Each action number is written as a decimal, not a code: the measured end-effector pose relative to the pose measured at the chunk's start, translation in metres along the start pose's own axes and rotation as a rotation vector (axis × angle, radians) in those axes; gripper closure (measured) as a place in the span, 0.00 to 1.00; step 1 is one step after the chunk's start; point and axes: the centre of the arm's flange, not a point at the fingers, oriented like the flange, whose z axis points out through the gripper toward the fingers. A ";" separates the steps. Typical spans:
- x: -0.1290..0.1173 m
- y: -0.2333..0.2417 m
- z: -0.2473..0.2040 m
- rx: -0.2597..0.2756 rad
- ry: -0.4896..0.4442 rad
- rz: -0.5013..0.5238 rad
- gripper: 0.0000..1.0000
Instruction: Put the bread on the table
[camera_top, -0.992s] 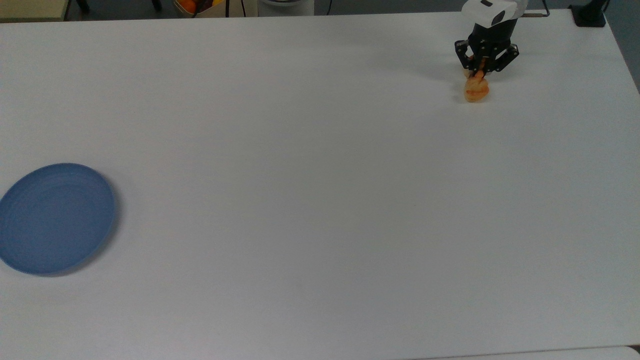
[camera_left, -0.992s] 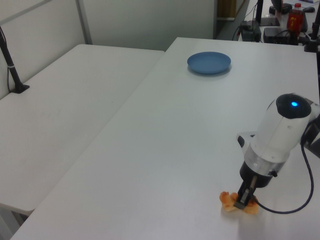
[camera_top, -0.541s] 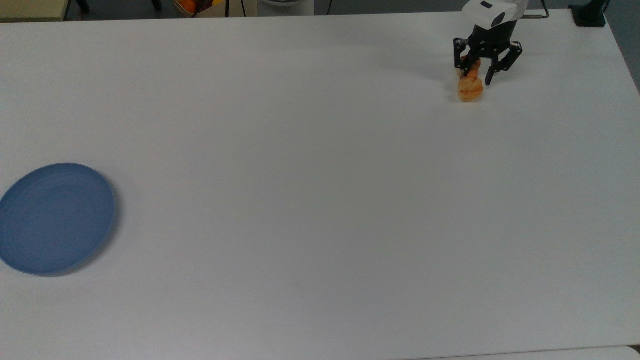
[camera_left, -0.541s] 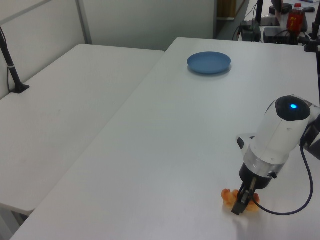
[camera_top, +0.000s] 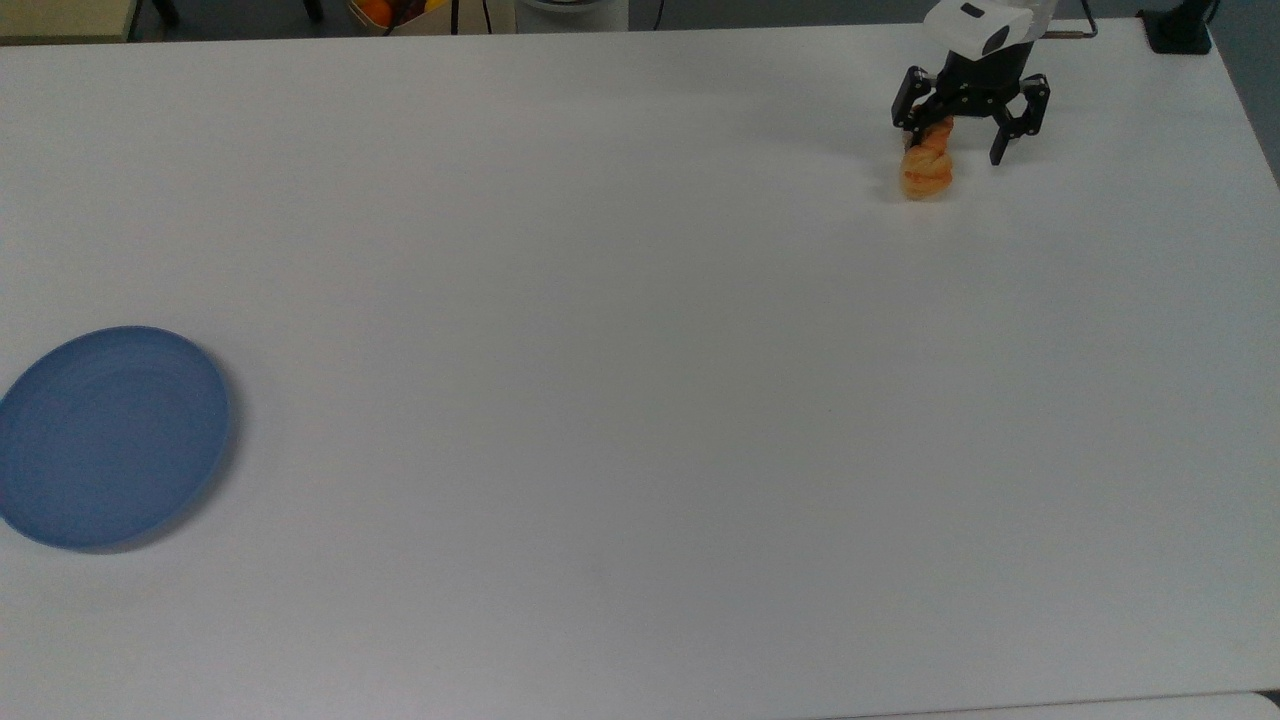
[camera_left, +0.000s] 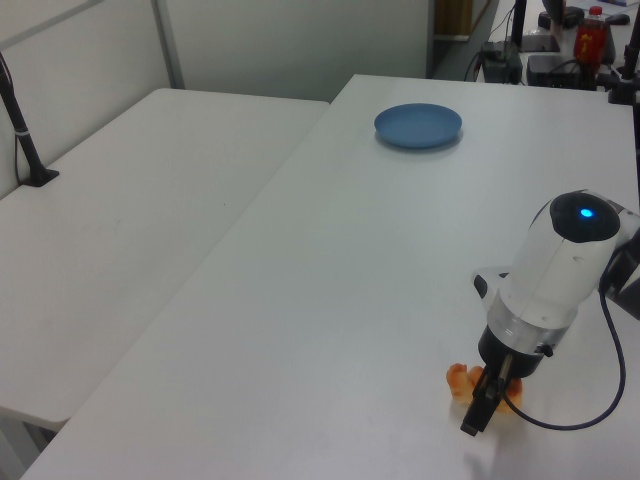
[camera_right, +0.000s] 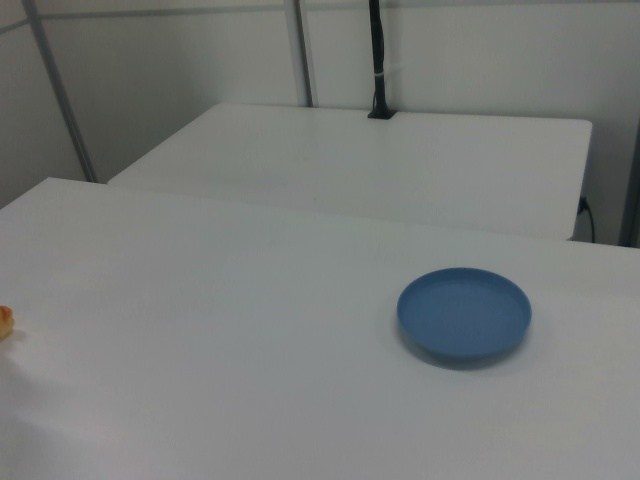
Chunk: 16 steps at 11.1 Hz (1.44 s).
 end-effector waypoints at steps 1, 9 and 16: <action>0.000 0.000 0.000 0.000 0.000 0.000 0.00; -0.003 -0.002 0.001 -0.001 0.004 -0.038 0.00; 0.073 0.026 -0.057 -0.024 -0.044 0.033 0.00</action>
